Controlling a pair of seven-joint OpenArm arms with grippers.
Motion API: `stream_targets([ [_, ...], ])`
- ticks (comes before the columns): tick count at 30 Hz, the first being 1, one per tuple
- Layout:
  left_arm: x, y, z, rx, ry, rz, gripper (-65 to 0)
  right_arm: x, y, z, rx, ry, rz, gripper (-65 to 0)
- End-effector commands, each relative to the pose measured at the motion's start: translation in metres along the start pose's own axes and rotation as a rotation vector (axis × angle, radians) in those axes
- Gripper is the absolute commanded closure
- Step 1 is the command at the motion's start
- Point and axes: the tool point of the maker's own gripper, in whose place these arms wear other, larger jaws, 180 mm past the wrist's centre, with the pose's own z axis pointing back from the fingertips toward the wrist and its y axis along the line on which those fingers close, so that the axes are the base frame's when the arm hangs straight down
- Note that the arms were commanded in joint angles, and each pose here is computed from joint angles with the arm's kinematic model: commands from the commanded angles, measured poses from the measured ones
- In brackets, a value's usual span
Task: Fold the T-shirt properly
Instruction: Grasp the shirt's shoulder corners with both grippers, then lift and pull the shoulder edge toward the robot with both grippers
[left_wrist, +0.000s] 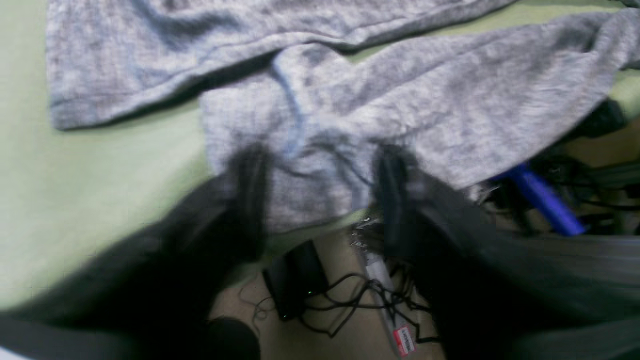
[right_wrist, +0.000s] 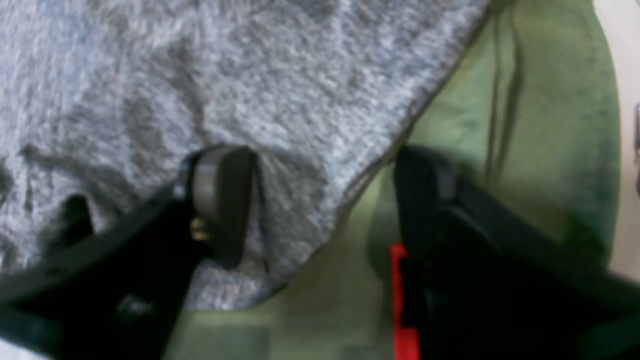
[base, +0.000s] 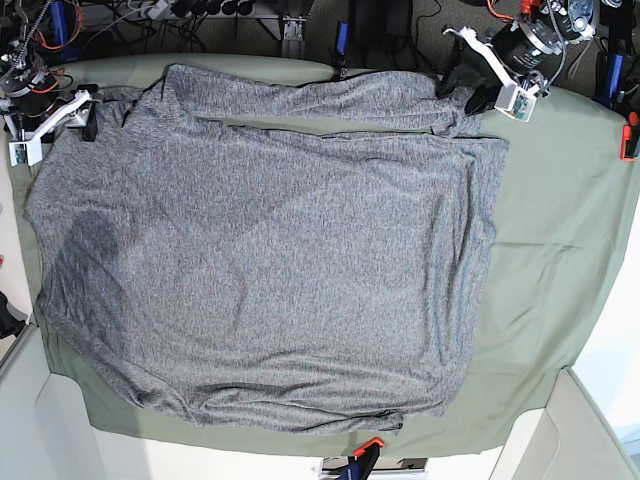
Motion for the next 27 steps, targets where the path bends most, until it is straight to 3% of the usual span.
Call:
stream_targets([
  [1, -0.001, 0.002, 0.003, 0.003, 0.011, -0.011, -19.1, 0.0, -0.001, 0.003, 0.006, 0.014, 0.02, -29.7],
  [4, -0.001, -0.004, 0.003, -0.033, 0.011, -0.025, -2.9, 0.0, -0.002, 0.003, 0.004, 0.014, 0.018, -7.5],
  [6, -0.001, -0.01, 0.004, -0.064, 0.011, -0.036, 0.0, 0.001, -0.002, 0.003, 0.004, 0.014, 0.018, -0.9],
  [14, 0.006, -0.009, 0.009, -0.061, -0.006, -0.055, 0.0, 0.012, 0.0, 0.005, 0.003, -0.03, 0.036, 0.0],
  [17, 0.019, 0.002, 0.016, -0.027, -0.04, -0.061, 0.0, 0.024, 0.001, 0.012, -0.01, -0.052, 0.064, 0.0],
  [24, 0.055, 0.034, 0.04, 0.059, -0.174, -0.008, 0.0, 0.063, -0.023, 0.035, -0.093, -0.16, 0.032, 0.0],
  [27, 0.061, 0.038, 0.043, 0.058, -0.187, -0.011, 0.0, 0.074, -0.029, 0.035, -0.107, -0.184, 0.023, 0.0],
])
